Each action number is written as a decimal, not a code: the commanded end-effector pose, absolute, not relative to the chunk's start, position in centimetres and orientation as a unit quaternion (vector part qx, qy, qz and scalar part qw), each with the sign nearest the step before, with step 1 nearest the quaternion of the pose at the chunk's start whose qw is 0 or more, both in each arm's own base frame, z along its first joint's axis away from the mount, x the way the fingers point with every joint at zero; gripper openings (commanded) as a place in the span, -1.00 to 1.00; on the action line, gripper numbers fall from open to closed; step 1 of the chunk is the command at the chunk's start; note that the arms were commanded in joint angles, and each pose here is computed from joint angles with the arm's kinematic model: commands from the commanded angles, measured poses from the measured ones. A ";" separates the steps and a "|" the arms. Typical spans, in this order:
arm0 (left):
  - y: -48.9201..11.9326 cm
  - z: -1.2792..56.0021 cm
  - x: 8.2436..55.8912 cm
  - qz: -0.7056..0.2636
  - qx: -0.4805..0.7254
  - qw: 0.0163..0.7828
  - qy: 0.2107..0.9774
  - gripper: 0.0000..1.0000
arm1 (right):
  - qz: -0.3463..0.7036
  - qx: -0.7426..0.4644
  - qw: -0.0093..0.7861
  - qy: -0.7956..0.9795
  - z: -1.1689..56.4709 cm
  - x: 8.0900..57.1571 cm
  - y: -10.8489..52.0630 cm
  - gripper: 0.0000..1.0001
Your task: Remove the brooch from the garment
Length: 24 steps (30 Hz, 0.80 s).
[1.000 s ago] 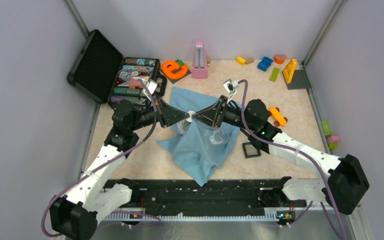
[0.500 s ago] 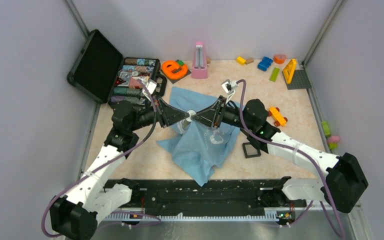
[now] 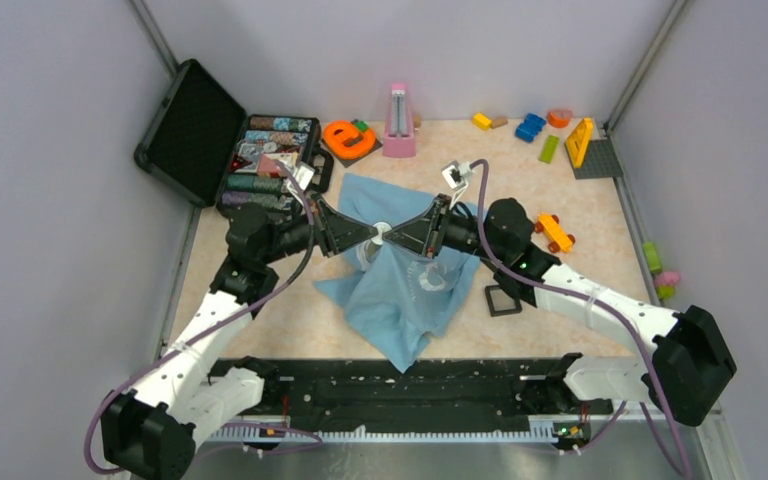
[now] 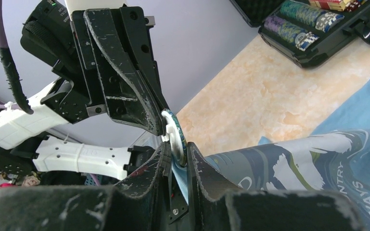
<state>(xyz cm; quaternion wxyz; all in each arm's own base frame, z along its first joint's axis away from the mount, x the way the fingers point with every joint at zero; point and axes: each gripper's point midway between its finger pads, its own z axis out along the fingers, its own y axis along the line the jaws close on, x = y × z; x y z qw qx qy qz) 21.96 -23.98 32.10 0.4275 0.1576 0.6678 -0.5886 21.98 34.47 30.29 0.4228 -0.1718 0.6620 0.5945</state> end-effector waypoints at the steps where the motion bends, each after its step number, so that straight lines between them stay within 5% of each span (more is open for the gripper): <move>1: -23.8 34.4 20.8 -0.596 0.186 0.458 0.633 -1.00 | 0.579 -0.150 0.434 0.673 30.3 23.1 34.3 -0.76; 24: -24.5 34.4 19.6 -0.606 0.220 0.448 0.619 -1.00 | 0.611 -0.158 0.386 0.673 29.9 22.6 36.4 -0.70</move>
